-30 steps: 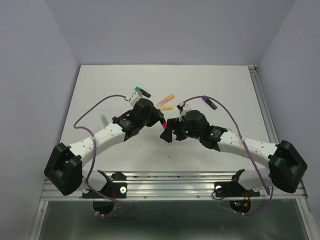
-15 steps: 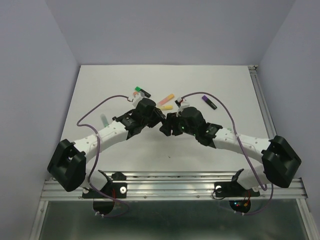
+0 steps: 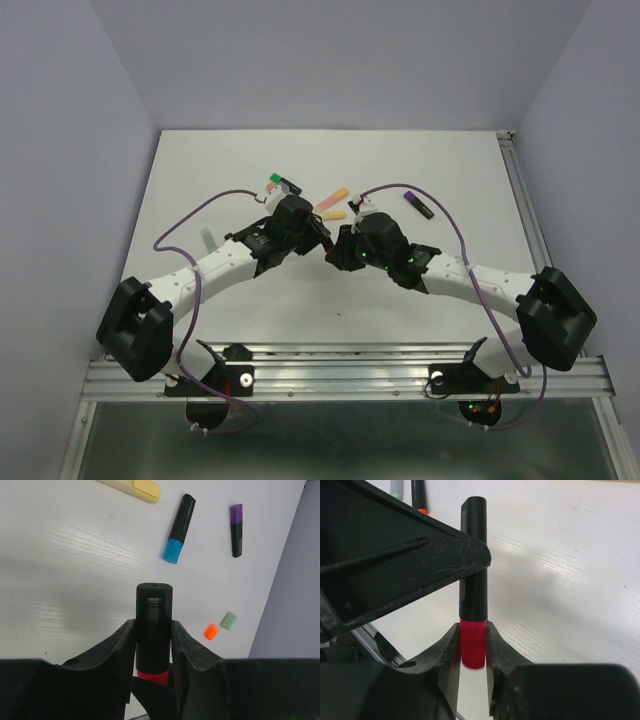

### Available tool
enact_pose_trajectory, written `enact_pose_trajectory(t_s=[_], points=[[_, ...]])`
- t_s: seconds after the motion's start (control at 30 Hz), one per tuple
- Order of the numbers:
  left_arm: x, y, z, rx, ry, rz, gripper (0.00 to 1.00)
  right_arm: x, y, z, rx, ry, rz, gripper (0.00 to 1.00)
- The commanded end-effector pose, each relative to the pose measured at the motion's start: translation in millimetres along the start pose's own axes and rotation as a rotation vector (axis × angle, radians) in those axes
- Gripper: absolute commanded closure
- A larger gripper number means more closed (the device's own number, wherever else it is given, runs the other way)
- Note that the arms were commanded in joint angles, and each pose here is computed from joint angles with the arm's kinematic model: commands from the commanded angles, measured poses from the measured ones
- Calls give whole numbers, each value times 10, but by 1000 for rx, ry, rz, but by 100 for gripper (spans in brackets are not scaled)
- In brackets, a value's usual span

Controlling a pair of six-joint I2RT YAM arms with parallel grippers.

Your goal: Open the pen caps

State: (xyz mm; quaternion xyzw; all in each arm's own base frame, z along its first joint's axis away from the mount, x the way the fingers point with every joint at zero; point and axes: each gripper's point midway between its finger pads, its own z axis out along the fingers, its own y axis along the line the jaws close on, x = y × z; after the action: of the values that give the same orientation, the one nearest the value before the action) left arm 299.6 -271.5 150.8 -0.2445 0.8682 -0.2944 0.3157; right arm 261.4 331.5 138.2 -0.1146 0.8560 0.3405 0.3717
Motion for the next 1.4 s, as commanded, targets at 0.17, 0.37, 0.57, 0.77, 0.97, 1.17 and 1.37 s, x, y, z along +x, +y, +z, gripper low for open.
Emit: enact_pose_trajectory(t_s=[0.17, 0.37, 0.57, 0.77, 0.97, 1.17, 1.37], points=[[-570, -170, -44, 14, -201, -19, 100, 11, 589, -200, -275, 68, 4, 99], [-1160, 20, 17, -49, -372, -106, 100, 604, 1073, -735, -660, 305, 87, 99], [-1617, 386, 170, -144, -427, -149, 100, 936, 1085, -968, -670, 358, 109, 99], [-1824, 702, 134, -229, -479, -154, 100, 875, 1044, -1147, -635, 315, 103, 99], [-1860, 744, 173, -266, -397, 66, 100, 631, 236, -801, -87, 210, 88, 99], [-1723, 1190, 218, -485, -287, 222, 100, 293, -988, -756, 390, 64, 167, 99], [-1614, 1582, 306, -630, -225, 266, 100, 327, -1890, -1124, 855, 34, 146, 96]])
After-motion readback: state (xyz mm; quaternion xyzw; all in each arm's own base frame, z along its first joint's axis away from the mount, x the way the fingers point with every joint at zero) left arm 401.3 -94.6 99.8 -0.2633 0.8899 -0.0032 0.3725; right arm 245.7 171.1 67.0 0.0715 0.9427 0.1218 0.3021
